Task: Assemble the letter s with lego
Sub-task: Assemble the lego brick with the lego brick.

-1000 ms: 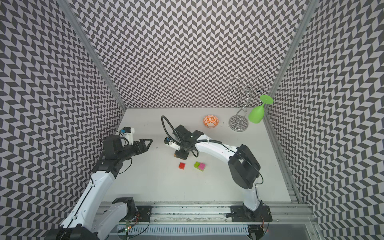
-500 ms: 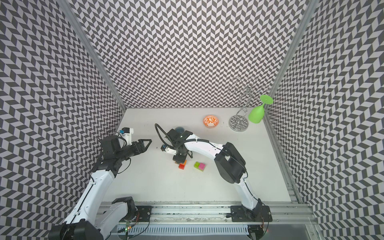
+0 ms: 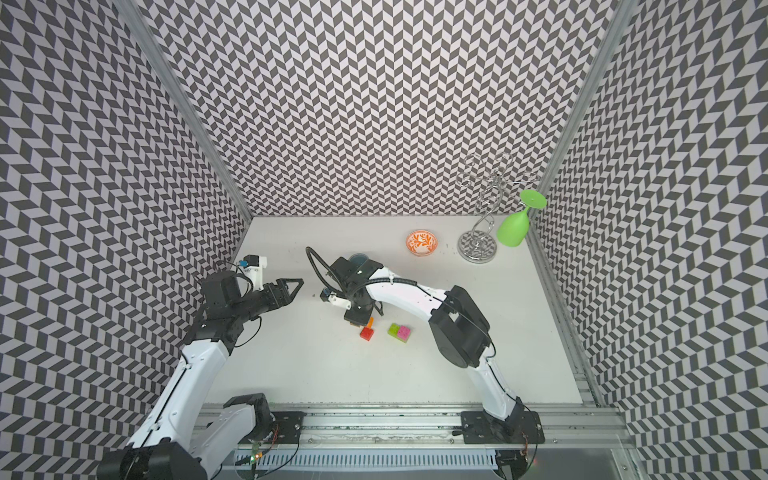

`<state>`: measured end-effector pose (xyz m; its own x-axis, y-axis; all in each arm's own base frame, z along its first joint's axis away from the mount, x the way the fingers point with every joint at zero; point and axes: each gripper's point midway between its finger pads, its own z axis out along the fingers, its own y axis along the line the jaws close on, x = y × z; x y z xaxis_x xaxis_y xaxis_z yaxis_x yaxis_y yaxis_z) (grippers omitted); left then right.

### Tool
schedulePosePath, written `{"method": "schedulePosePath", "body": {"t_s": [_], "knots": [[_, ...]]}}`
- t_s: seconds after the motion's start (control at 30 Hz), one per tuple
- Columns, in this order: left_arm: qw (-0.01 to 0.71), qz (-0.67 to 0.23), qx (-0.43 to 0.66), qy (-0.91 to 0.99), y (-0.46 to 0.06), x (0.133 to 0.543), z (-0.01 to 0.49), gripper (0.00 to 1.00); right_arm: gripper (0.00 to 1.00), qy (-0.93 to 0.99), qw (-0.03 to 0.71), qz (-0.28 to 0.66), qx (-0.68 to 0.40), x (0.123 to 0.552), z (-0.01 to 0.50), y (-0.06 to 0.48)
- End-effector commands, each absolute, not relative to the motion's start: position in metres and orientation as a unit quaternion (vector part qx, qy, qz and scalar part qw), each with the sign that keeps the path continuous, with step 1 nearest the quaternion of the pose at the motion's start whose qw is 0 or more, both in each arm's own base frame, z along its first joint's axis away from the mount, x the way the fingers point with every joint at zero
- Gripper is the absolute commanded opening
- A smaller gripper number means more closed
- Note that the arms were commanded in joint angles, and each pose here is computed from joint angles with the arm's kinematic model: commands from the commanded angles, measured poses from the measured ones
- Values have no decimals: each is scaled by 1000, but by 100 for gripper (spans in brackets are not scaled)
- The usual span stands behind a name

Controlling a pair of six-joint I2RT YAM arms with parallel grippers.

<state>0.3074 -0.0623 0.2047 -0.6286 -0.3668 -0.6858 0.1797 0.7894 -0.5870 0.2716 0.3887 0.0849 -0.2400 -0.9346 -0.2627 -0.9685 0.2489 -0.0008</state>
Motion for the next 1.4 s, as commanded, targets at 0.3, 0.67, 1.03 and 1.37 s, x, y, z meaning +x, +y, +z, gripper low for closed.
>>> {"method": "schedulePosePath", "body": {"t_s": [0.3, 0.67, 1.03, 1.37], "knots": [[435, -319, -49, 840, -61, 308, 204, 76, 0, 815, 70, 75, -570, 261, 83, 379], [436, -319, -49, 840, -60, 308, 205, 76, 0, 822, 61, 81, -560, 252, 70, 372], [436, -319, -49, 840, -60, 308, 204, 76, 0, 828, 44, 74, -554, 250, 53, 368], [436, -320, -49, 840, -60, 308, 204, 76, 0, 839, 11, 40, -543, 251, 27, 360]]}}
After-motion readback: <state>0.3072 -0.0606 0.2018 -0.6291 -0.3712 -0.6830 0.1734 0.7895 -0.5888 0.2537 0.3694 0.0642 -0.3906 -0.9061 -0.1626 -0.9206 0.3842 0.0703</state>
